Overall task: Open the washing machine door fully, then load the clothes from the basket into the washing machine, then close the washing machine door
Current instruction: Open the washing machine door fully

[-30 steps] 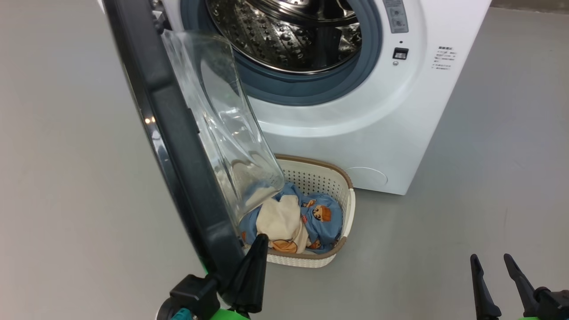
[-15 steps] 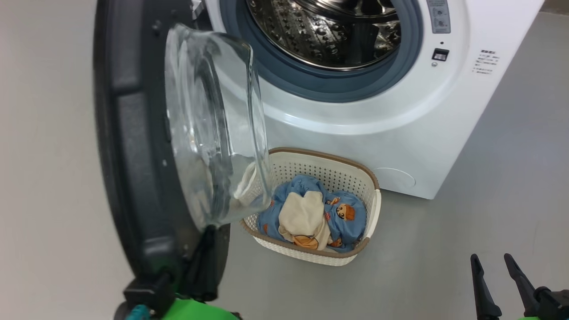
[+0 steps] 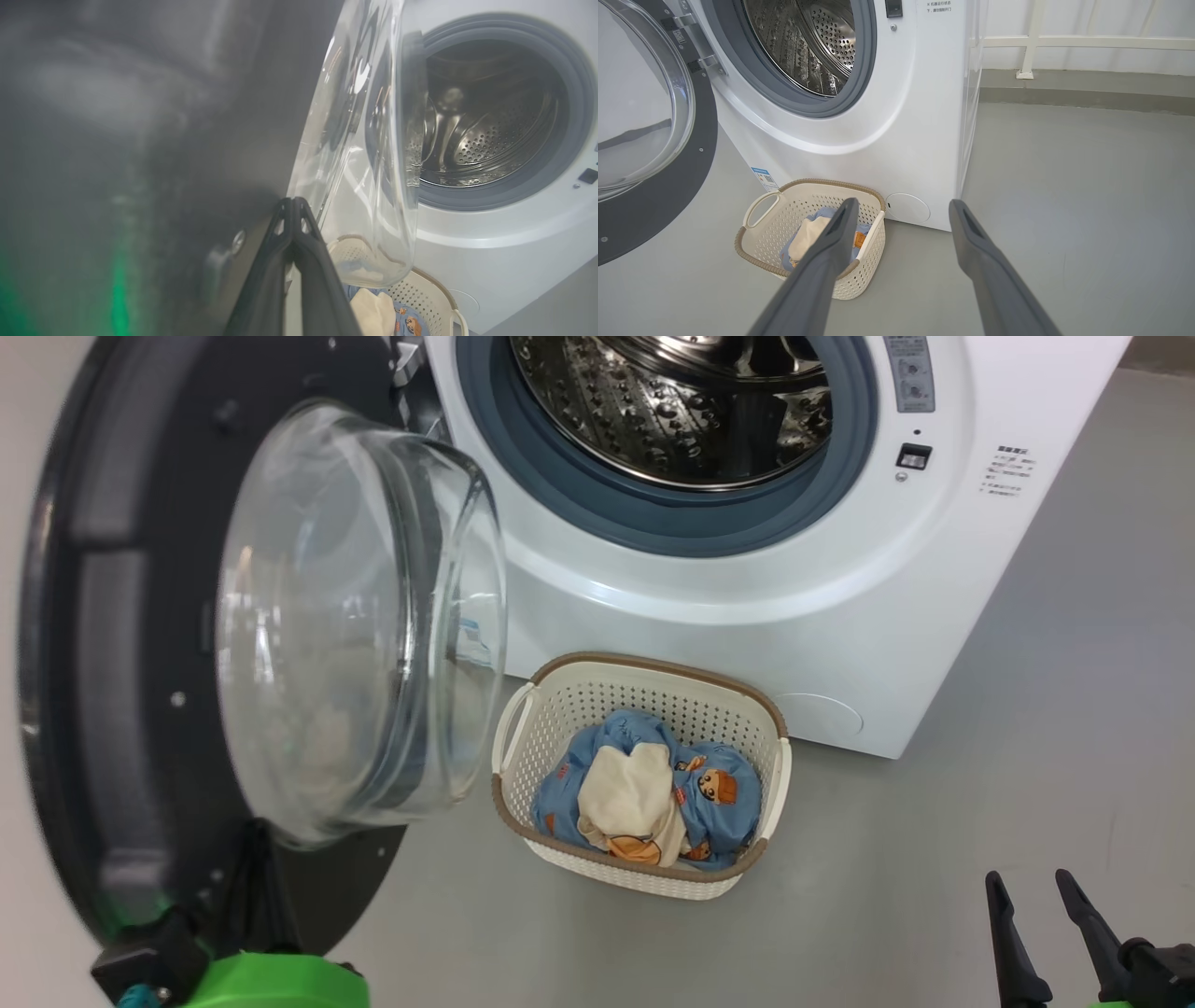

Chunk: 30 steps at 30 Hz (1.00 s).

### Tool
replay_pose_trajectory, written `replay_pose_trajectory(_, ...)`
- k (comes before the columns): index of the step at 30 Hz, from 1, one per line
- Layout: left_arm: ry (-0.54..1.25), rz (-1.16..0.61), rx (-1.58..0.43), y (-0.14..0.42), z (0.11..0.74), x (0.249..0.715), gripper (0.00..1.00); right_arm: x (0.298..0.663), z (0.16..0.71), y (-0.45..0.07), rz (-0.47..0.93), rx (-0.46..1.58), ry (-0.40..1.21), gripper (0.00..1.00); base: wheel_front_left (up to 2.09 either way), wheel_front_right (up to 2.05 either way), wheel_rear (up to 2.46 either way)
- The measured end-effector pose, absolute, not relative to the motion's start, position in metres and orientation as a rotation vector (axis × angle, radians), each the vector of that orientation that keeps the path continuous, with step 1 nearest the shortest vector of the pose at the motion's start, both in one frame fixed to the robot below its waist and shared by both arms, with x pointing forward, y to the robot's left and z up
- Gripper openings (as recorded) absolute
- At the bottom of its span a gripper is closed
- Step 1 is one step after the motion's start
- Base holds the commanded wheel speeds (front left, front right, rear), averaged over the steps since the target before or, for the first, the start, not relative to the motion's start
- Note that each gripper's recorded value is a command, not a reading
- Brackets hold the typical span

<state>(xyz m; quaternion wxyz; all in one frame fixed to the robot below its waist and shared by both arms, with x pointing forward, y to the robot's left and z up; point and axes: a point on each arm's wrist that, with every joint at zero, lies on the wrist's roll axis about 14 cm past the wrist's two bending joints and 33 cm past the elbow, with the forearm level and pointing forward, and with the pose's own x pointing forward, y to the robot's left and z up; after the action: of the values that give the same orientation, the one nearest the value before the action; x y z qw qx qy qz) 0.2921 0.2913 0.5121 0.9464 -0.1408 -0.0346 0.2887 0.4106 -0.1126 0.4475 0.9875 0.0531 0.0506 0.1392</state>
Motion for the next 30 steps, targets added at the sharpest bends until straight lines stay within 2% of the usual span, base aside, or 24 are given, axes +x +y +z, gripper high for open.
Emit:
replay_pose_trajectory(14, -0.069, 0.785, -0.214, 0.362, 0.503, 0.291, 0.00, 0.398, 0.454, -0.134, 0.225, 0.100, 0.087, 1.00, 0.00, 0.00, 0.00)
replay_pose_trajectory(30, -0.065, 0.894, -0.170, 0.415, 0.504, 0.315, 0.00, 0.383, 0.455, -0.171, 0.135, 0.076, 0.086, 1.00, 0.00, 0.00, 0.00)
